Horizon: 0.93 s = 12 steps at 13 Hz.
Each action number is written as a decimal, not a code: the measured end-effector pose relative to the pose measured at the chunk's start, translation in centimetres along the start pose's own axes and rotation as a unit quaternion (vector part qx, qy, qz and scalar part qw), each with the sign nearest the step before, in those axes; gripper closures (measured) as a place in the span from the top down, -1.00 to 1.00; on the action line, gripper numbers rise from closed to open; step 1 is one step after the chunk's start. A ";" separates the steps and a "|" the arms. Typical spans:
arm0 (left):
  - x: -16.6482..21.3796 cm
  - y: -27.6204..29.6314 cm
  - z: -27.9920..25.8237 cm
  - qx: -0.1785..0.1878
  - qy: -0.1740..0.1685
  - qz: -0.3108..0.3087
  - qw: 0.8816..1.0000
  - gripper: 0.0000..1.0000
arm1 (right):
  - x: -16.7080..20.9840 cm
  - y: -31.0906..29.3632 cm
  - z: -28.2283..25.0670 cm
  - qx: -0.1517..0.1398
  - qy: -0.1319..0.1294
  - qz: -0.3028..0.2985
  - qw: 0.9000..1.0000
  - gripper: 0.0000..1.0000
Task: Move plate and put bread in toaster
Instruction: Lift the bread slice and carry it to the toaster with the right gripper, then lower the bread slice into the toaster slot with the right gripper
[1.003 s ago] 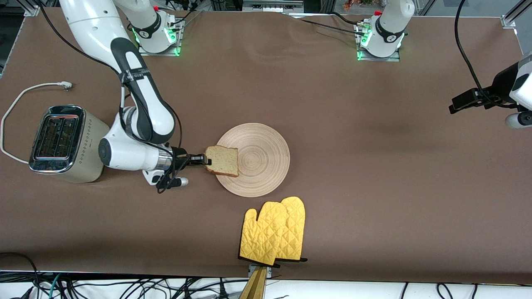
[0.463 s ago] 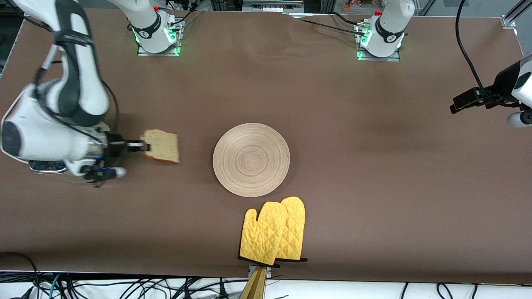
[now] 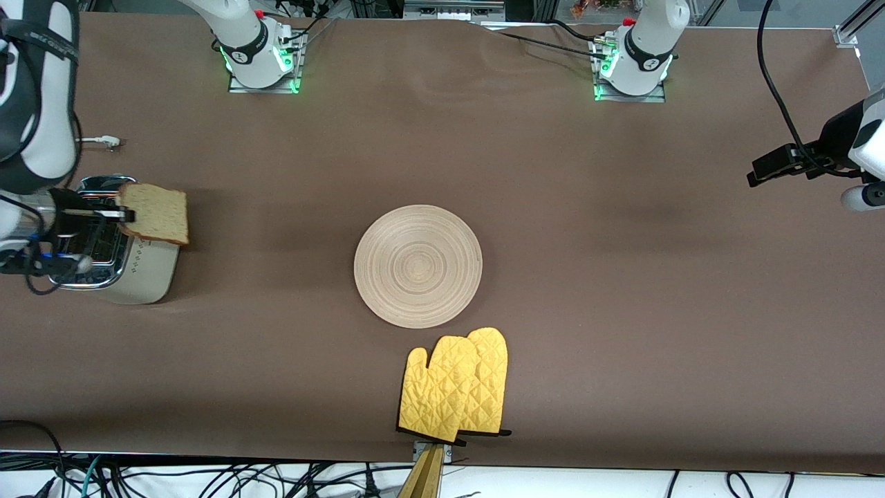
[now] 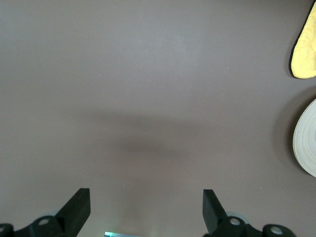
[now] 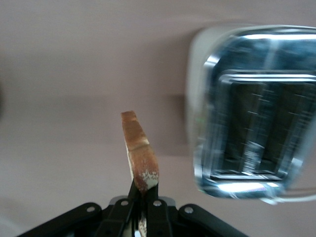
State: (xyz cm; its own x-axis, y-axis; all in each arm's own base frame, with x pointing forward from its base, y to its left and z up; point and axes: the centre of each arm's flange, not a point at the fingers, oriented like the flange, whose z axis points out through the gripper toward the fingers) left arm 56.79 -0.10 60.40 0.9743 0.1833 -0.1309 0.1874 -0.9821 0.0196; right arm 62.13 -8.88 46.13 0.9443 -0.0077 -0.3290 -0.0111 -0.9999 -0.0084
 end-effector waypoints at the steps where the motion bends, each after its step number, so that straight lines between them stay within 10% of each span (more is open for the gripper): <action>1: -0.1 0.0 0.1 0.001 -0.005 0.000 1.000 1.00 | -0.5 2.0 -0.8 -0.010 0.006 -0.006 1.000 -0.86; 12: -0.4 -0.3 0.4 0.004 -0.021 -0.002 1.000 1.00 | -2.4 10.3 -3.3 -0.081 0.023 -0.004 0.996 -0.86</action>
State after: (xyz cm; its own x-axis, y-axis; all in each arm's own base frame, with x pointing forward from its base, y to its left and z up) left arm 56.27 0.05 60.10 0.9674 0.1846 -0.1732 0.1894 -0.9818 0.0115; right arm 60.84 -19.22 49.96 0.9580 0.0028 -0.2866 0.0457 -0.9887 0.1429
